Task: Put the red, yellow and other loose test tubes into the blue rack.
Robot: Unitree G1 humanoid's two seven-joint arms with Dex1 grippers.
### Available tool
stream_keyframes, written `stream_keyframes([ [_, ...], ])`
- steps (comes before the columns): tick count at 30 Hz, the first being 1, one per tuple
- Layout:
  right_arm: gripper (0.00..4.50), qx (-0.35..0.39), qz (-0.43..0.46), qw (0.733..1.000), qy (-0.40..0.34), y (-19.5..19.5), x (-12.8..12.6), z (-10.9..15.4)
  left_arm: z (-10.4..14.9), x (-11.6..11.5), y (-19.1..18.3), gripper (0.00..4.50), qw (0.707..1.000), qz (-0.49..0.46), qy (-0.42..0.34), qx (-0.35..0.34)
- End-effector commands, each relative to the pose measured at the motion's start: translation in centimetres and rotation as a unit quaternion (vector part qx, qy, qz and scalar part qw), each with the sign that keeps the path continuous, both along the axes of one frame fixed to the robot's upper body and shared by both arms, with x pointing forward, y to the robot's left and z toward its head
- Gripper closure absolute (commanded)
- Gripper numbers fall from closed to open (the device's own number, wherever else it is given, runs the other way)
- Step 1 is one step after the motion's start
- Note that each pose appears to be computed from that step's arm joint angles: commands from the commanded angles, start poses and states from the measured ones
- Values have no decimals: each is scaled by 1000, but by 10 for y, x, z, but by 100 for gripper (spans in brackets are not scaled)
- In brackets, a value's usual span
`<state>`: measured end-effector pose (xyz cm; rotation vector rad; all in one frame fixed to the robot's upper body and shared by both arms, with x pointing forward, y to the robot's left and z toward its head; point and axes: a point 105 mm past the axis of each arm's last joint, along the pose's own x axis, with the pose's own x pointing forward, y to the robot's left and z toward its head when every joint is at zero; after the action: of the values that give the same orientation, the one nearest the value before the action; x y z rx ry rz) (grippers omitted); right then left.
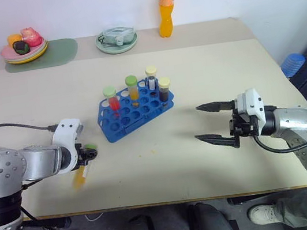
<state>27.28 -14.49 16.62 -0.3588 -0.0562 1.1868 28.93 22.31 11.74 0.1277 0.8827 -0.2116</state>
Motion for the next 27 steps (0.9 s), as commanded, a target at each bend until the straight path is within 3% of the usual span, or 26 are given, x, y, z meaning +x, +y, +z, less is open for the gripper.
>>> stream_keyframes([
  [1,30,4,2,1000,-26,1,-4,11,6,6,2,13,1000,14,-20,-3],
  [19,30,1,4,1000,-13,1,-7,9,9,-16,18,5,999,29,38,-4],
  [27,30,6,8,1000,-10,3,-7,7,15,-24,7,5,997,50,49,-11],
])
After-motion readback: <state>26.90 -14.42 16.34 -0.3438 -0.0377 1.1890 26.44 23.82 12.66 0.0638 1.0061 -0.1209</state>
